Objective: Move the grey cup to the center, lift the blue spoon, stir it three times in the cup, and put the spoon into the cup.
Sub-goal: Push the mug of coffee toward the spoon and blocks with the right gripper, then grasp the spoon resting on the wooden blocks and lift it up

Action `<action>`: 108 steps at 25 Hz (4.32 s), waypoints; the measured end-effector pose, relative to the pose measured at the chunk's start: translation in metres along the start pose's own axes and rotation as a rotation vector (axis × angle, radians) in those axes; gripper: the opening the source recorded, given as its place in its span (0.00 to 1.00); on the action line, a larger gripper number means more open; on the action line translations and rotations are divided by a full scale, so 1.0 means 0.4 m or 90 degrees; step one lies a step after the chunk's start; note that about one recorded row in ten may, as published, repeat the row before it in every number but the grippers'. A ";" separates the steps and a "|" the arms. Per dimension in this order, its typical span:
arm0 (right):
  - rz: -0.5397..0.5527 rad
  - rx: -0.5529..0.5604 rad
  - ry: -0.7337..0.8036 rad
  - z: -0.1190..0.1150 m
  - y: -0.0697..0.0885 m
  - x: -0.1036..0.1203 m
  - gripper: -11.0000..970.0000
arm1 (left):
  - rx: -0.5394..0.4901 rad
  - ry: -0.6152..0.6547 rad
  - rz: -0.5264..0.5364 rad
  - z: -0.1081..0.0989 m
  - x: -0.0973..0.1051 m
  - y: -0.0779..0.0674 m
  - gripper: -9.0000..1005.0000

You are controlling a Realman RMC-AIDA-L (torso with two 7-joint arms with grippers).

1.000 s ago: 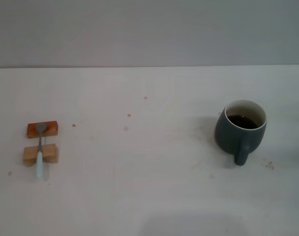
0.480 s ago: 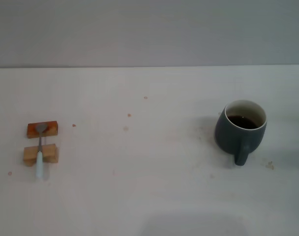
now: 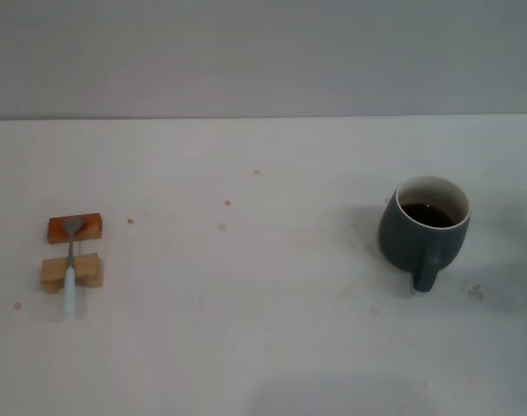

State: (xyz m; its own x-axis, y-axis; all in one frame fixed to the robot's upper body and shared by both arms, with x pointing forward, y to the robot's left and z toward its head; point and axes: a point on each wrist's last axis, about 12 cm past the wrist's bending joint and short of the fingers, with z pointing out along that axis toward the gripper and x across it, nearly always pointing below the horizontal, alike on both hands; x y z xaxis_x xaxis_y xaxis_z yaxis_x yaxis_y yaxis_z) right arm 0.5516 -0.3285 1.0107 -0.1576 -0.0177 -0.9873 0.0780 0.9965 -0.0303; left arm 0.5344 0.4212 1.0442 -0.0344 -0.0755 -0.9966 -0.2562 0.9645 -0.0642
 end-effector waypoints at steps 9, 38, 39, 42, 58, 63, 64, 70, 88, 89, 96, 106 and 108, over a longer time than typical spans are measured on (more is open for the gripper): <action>-0.002 -0.115 0.003 -0.023 0.062 0.016 0.03 | 0.000 -0.005 -0.005 0.004 -0.003 -0.006 0.69; -0.018 -0.350 0.052 -0.030 0.224 0.017 0.03 | 0.003 -0.021 -0.016 0.014 -0.013 -0.021 0.69; -0.023 -0.357 0.054 -0.028 0.233 0.015 0.03 | 0.003 -0.023 -0.015 0.015 -0.015 -0.021 0.69; -0.035 -0.373 0.063 -0.022 0.255 0.012 0.03 | 0.003 -0.024 -0.014 0.017 -0.017 -0.021 0.69; -0.086 -0.449 0.093 -0.003 0.373 -0.018 0.03 | 0.001 -0.024 -0.011 0.013 -0.017 -0.014 0.69; -0.099 -0.464 0.097 0.004 0.399 -0.030 0.03 | 0.003 -0.022 -0.009 0.010 -0.014 -0.013 0.69; -0.101 -0.466 0.097 0.004 0.404 -0.032 0.03 | 0.003 -0.022 -0.009 0.010 -0.014 -0.013 0.69; -0.106 -0.478 0.098 0.011 0.433 -0.047 0.03 | 0.002 -0.021 -0.002 -0.009 -0.006 0.003 0.69; -0.098 -0.480 0.108 0.038 0.457 -0.071 0.04 | 0.029 0.004 -0.013 -0.045 0.021 0.010 0.69; -0.101 -0.455 0.105 0.052 0.434 -0.072 0.04 | 0.040 0.006 -0.018 -0.048 0.023 0.003 0.69; -0.100 -0.368 0.083 0.094 0.347 -0.083 0.09 | 0.158 0.003 -0.046 -0.075 0.011 -0.038 0.69; -0.094 -0.303 0.070 0.110 0.281 -0.083 0.28 | 0.153 0.070 -0.004 -0.086 -0.068 -0.087 0.69; -0.095 -0.302 0.070 0.111 0.279 -0.084 0.32 | 0.137 0.083 0.010 -0.090 -0.080 -0.100 0.69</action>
State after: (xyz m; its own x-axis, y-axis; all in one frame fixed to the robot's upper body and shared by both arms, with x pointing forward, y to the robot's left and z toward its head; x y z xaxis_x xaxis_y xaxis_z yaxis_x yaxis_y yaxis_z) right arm 0.6094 -0.2202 1.0335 -0.2378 -0.1788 -0.9547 -0.4051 0.9116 -0.0698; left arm 0.5108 0.3758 1.0805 -0.1644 -0.0783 -0.9833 -0.0435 0.9964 -0.0721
